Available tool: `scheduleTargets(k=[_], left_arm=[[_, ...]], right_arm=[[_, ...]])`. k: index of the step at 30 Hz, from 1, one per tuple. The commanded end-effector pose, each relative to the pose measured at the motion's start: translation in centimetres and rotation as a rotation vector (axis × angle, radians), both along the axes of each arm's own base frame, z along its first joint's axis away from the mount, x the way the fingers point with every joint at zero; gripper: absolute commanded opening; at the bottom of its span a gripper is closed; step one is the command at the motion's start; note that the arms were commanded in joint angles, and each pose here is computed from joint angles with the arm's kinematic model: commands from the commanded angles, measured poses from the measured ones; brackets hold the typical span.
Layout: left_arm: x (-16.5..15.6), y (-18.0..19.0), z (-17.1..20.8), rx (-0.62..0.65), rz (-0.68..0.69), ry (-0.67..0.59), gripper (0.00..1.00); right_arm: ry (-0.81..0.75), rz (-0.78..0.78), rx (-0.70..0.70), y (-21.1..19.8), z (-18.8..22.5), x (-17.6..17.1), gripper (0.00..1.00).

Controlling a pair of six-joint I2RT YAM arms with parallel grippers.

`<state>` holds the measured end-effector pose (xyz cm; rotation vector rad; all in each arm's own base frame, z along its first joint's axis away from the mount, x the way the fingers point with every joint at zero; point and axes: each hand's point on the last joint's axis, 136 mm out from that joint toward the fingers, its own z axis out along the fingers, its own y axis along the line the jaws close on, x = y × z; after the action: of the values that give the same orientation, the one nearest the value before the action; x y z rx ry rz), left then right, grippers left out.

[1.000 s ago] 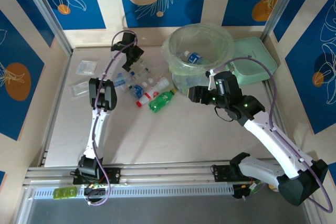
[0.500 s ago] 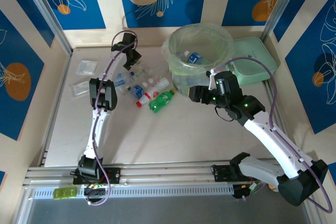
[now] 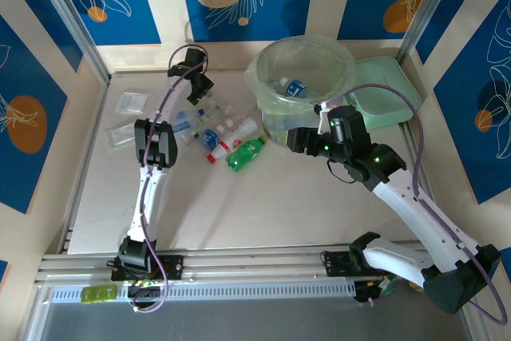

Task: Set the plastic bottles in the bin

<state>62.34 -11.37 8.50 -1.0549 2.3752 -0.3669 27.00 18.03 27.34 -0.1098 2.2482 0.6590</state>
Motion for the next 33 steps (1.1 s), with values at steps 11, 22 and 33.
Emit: scheduleTargets(k=[11,22,33], left_arm=[[-3.8,1.0,14.2,-0.046,-0.034,-0.170,0.48],[-15.8,-1.0,14.9,-0.104,-0.116,-0.102,0.48],[-32.0,0.8,5.9,-0.087,-0.140,0.082,0.46]], right_arm=[[-0.084,0.016,0.029,-0.4,4.0,-2.4,0.70],[-0.070,0.102,0.081,1.1,4.1,-3.7,0.70],[0.003,0.134,0.122,1.5,1.6,-5.2,0.70]])
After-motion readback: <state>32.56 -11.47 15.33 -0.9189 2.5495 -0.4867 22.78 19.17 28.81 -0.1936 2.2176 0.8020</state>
